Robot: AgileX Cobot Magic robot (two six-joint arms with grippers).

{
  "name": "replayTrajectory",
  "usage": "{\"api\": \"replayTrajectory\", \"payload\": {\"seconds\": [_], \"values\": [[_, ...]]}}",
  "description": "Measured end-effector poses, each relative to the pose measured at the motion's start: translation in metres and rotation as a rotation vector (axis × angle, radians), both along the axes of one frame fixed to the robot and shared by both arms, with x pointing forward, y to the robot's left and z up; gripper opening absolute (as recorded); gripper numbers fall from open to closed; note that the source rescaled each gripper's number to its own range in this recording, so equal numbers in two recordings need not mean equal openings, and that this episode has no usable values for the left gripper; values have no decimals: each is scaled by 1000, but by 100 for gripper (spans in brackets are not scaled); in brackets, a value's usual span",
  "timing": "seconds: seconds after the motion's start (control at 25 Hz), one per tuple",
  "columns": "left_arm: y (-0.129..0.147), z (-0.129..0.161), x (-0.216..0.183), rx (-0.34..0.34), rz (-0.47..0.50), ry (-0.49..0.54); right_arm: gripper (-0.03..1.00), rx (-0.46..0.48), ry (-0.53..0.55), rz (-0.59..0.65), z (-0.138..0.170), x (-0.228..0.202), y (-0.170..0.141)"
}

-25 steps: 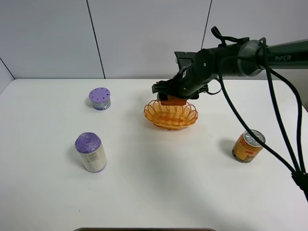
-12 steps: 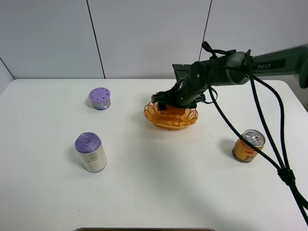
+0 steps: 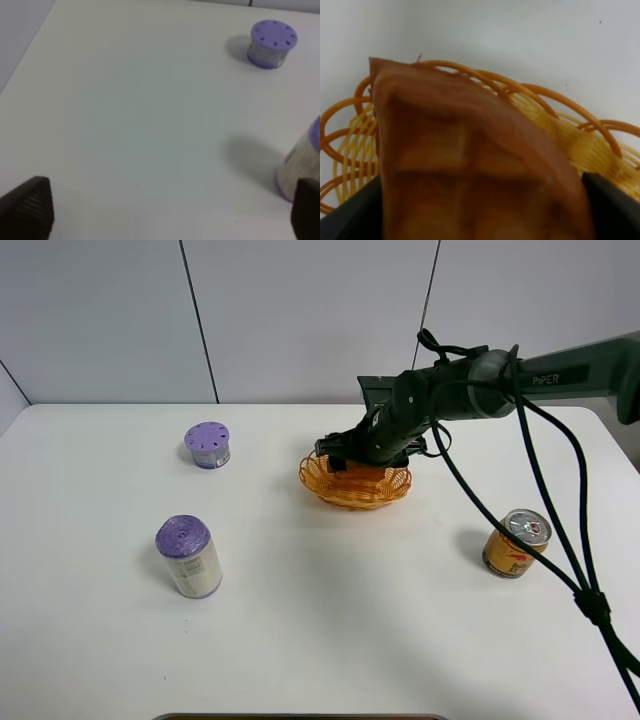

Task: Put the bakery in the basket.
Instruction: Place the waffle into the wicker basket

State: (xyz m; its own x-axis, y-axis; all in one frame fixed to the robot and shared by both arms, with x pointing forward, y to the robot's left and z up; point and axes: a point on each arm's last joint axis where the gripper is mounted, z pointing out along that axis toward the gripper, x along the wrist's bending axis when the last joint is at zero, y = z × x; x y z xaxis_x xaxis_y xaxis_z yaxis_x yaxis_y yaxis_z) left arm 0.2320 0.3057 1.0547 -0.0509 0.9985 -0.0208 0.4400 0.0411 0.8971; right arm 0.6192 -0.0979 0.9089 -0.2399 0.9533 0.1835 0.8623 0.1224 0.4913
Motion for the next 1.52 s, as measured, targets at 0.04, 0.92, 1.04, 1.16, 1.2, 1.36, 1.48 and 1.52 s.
{"api": "replayTrajectory", "payload": {"seconds": [0.04,0.92,1.04,1.16,1.2,1.36,1.48,1.52], "values": [[0,0,0,0,0,0,0,0,0,0,0,0,0],[0,0,0,0,0,0,96,1,0,1,4,-1,0],[0,0,0,0,0,0,96,9,-14,2,15,-2,-1],[0,0,0,0,0,0,96,13,-26,7,27,-4,-2],[0,0,0,0,0,0,97,13,-29,11,32,-5,-2],[0,0,0,0,0,0,99,11,-65,29,57,-11,-6],[0,0,0,0,0,0,100,12,-122,48,82,-16,-9],[0,0,0,0,0,0,100,13,-142,52,92,-18,-11]]}}
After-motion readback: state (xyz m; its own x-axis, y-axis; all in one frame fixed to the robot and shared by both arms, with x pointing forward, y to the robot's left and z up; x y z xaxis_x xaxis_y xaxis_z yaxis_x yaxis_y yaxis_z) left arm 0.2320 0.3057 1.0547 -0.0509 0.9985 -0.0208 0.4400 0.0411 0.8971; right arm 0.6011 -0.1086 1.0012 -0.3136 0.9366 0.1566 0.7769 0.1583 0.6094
